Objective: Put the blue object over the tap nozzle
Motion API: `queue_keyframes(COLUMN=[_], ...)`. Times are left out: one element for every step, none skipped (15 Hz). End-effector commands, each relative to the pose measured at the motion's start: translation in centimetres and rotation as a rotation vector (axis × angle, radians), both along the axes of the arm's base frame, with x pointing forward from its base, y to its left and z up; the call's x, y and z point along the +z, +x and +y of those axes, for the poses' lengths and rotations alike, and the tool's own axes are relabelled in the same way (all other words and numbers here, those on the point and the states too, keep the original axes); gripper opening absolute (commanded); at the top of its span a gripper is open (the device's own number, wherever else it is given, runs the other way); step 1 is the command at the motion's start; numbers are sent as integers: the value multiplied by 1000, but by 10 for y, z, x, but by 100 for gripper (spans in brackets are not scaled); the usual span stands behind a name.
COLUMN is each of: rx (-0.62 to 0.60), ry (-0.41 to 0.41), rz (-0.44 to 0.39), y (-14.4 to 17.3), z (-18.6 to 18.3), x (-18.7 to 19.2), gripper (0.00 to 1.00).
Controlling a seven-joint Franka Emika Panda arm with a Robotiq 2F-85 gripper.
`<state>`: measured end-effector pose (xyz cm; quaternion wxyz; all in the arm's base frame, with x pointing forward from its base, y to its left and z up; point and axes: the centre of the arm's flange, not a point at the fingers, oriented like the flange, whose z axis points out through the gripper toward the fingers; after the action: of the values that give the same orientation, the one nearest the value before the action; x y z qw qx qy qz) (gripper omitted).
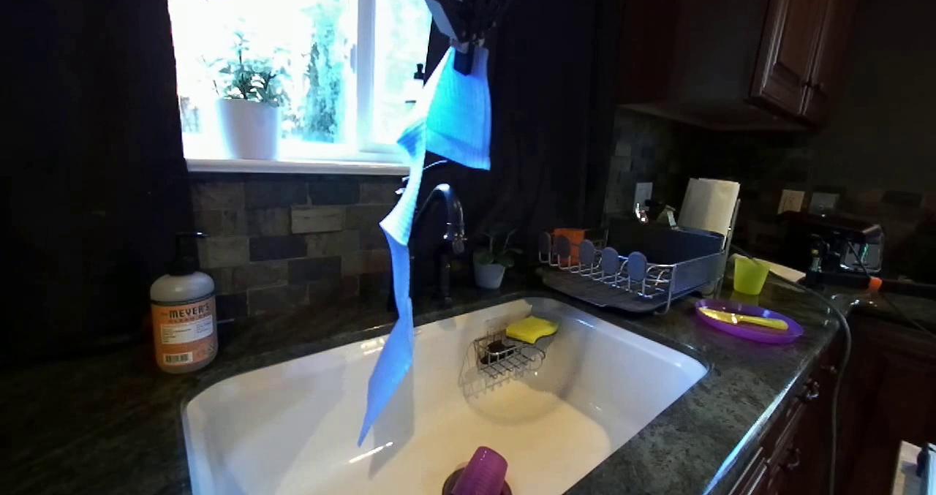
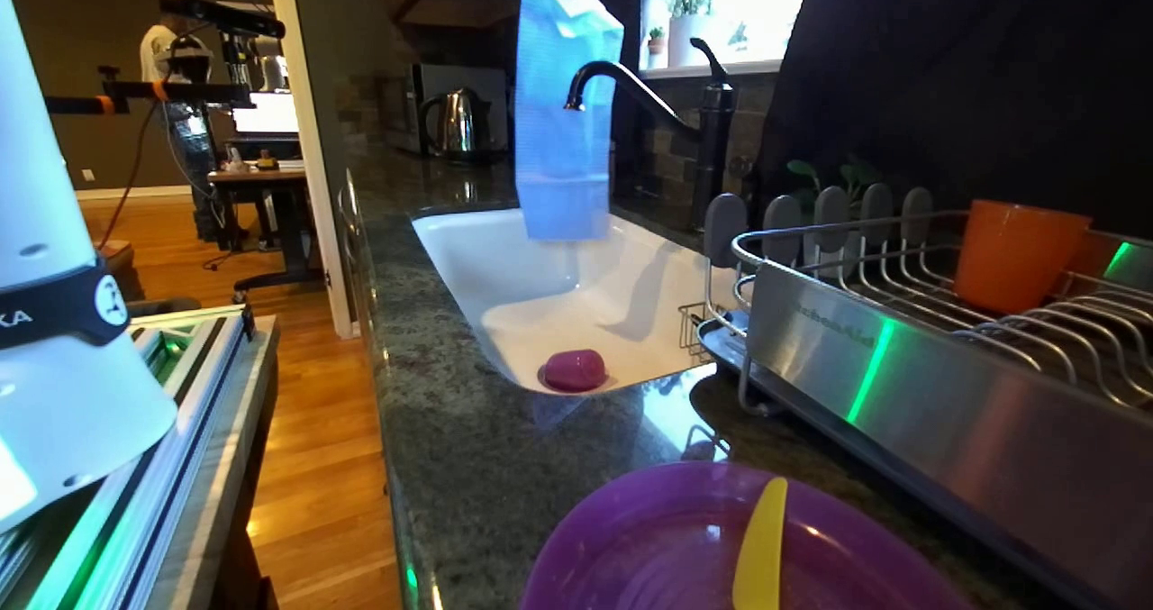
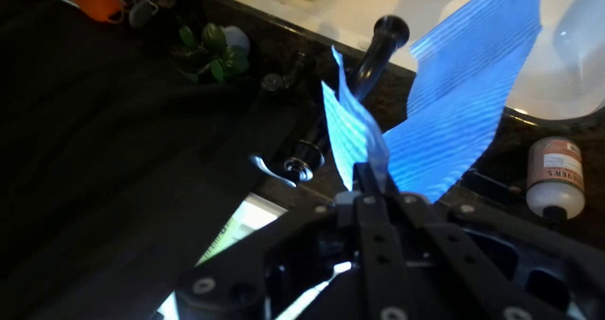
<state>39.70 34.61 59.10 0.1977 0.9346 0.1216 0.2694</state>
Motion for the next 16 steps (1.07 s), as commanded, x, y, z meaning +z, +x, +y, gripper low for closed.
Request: queue_keyframes(rx=[-141, -176, -199, -211, -212, -219, -207, -216, -217, -215, -211, -208, -178, -154, -129, -108], ry=[-5, 6, 7, 11, 4, 7, -9, -13, -15, -17, -19, -21, -11, -10, -7, 9], rz=[-41, -54, -63, -75, -81, -84, -77, -82, -85, -86, -85, -84, -85, -83, -84, -80], y=[-84, -93, -97, -95, -91, -83, -82, -82, -81, -82, -82, -82, -72, -60, -52, -43], z=[-40, -55, -66, -76, -83, -92, -66, -73, -74, -72, -70, -68, -69, -70, -69, -65], x=[-9, -11, -10, -13, -7, -9, -2, -1, 0, 0, -1, -1, 2, 8, 14, 21], gripper=[0, 0, 0, 0, 0, 0, 0, 1, 1, 1, 1, 1, 0, 0, 0, 0])
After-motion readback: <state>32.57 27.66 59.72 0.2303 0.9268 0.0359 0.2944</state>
